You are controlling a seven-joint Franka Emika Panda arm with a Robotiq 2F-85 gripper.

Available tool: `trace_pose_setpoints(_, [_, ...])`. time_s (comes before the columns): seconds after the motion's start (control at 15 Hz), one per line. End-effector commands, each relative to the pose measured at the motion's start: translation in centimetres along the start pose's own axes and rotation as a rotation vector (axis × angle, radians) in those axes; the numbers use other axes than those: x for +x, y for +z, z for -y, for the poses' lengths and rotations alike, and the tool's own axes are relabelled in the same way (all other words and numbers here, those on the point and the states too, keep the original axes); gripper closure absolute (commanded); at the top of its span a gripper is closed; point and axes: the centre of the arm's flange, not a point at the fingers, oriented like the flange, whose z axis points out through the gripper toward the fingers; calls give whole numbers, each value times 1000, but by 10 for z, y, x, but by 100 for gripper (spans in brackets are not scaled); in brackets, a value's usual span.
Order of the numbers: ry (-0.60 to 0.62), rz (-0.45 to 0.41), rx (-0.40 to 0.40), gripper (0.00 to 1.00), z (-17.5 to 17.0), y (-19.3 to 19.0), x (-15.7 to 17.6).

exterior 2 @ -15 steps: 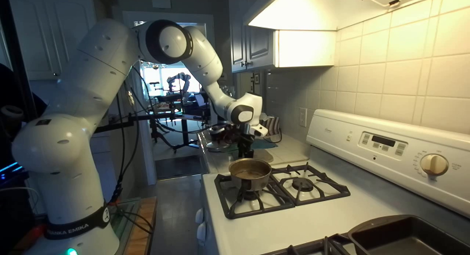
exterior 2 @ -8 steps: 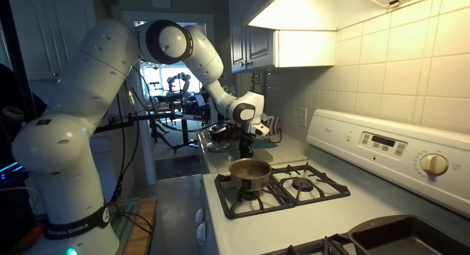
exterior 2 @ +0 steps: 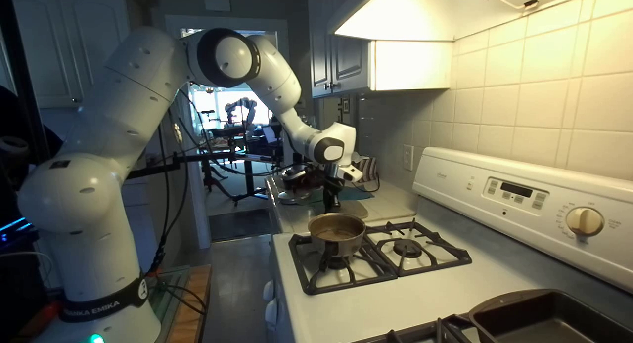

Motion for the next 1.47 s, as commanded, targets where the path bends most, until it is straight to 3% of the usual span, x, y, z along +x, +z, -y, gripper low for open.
trace_pose_setpoints(0.0, [27, -10, 20, 97, 2, -17, 4])
trace_pose_setpoints(0.73, [177, -145, -25, 97, -46, -109, -12])
trace_pose_setpoints(1.4, [429, -206, -49, 97, -111, -147, -72])
